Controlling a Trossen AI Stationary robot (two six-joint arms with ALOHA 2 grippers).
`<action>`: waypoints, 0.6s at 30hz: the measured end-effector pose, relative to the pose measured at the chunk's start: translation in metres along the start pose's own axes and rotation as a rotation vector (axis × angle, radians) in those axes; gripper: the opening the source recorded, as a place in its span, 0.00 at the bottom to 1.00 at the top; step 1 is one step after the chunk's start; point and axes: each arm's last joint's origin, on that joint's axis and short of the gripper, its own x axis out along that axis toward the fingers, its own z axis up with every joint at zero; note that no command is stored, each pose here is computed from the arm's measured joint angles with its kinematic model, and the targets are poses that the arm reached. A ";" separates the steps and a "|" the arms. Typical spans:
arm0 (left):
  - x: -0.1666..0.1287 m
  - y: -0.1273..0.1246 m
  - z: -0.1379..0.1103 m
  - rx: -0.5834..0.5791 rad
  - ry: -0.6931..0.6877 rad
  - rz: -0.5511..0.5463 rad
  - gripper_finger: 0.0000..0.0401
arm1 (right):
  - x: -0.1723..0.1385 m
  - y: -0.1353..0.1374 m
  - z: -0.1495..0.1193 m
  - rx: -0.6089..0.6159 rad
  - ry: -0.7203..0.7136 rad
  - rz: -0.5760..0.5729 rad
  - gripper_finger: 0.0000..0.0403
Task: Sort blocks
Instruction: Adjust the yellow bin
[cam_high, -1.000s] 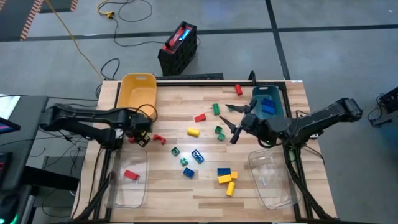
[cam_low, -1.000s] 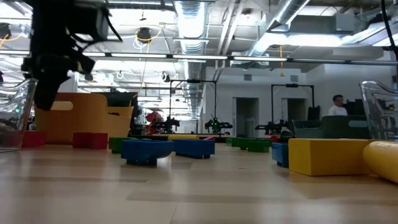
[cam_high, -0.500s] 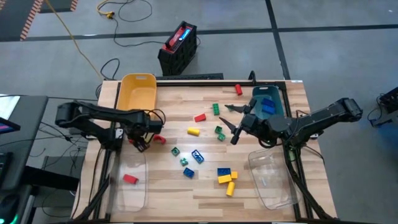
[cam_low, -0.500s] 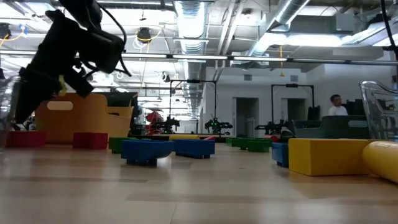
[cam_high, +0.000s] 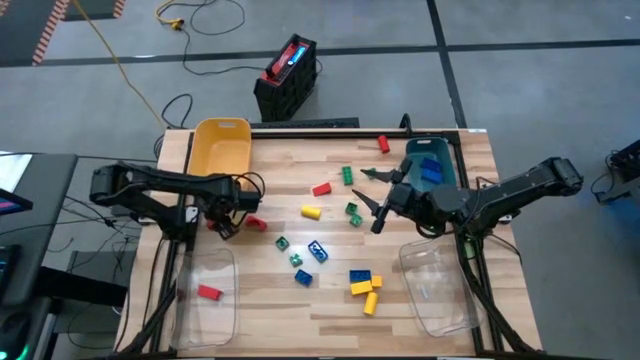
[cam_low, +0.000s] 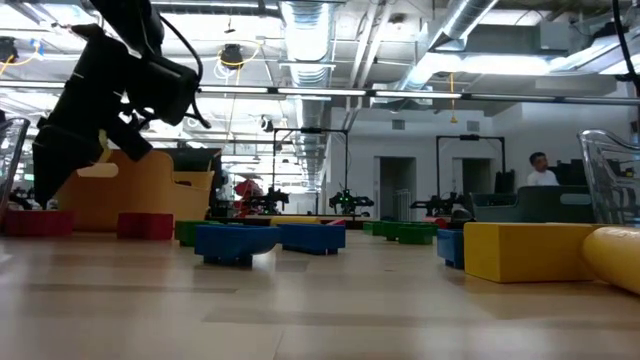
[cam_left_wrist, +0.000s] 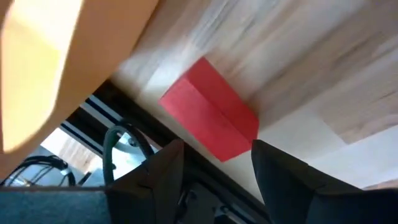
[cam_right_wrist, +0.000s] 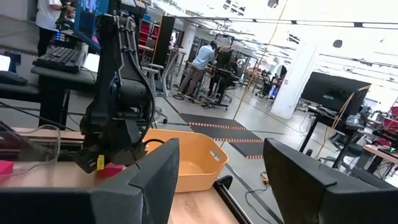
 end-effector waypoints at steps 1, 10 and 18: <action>0.000 0.000 0.000 -0.008 0.004 -0.012 0.46 | 0.000 0.000 0.000 0.000 0.000 0.001 0.62; 0.004 0.000 0.002 -0.030 0.021 -0.077 0.46 | -0.003 0.003 0.001 0.001 -0.004 0.017 0.62; 0.005 -0.003 0.001 0.022 0.025 -0.095 0.46 | -0.005 0.006 0.002 -0.001 -0.009 0.032 0.62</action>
